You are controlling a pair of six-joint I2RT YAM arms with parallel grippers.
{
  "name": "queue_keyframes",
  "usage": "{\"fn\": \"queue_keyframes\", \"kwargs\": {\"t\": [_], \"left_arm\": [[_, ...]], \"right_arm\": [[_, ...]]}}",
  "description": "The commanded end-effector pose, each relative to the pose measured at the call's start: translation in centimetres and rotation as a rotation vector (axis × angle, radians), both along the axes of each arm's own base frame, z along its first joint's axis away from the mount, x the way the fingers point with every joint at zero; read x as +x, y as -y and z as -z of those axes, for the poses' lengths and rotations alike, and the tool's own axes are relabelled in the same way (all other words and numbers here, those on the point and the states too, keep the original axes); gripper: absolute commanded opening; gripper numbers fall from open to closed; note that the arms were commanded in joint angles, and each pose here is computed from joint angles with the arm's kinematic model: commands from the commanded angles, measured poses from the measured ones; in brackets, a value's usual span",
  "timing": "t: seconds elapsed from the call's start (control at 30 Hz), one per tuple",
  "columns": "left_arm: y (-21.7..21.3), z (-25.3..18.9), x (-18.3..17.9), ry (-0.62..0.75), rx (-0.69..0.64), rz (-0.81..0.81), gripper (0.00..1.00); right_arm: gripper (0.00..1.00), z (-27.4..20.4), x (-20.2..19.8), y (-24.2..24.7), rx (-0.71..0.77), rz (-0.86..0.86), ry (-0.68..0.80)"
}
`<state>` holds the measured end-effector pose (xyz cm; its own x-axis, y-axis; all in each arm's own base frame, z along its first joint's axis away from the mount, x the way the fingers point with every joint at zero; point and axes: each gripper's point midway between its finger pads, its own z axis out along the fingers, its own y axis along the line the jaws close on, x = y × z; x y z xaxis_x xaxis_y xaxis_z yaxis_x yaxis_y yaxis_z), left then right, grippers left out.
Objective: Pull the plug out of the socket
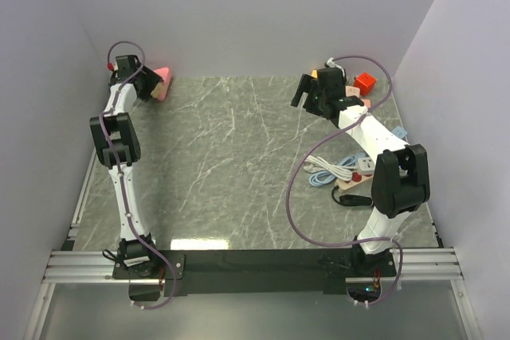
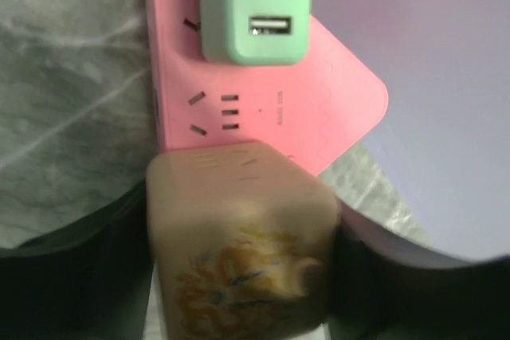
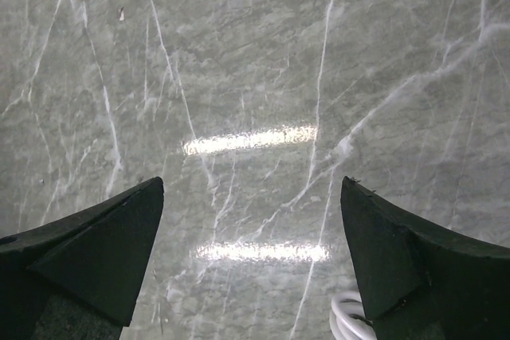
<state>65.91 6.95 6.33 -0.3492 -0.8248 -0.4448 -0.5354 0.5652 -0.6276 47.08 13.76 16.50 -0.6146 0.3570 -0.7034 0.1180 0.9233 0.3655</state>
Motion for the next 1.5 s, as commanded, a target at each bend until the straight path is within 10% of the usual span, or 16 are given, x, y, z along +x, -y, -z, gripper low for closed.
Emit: {"fn": "queue_keyframes", "kwargs": {"t": [0.0, 0.1, 0.53, 0.77, 0.87, 1.0, 1.47], "left_arm": [[3.7, -0.6, -1.8, -0.026, -0.017, 0.138, 0.36], [5.2, -1.2, -4.6, -0.069, 0.013, 0.211, 0.00], [22.1, 1.8, -30.4, -0.407, 0.115, 0.813, 0.00], [28.7, 2.2, -39.1, -0.428, 0.082, 0.885, 0.01], [30.0, 0.7, -39.9, -0.388, 0.091, 0.889, 0.30], [29.5, -2.9, -38.3, -0.251, 0.131, 0.790, 0.96], [20.5, -12.9, -36.2, -0.001, 0.153, 0.424, 0.99]], "right_arm": [[0.97, -2.5, -0.1, -0.1, 0.015, -0.022, 0.053], [0.96, -2.5, -0.4, -0.3, 0.025, -0.030, 0.042], [0.94, -1.1, -4.1, -1.8, 0.061, -0.082, -0.083], [0.94, 0.2, -7.2, -2.9, 0.050, -0.104, -0.151], [0.94, 0.6, -8.3, -3.2, 0.031, -0.117, -0.177], [0.95, 0.4, -9.5, -4.6, -0.001, -0.166, -0.182], [0.96, -1.3, -13.5, -14.5, -0.097, -0.405, -0.198]]}}
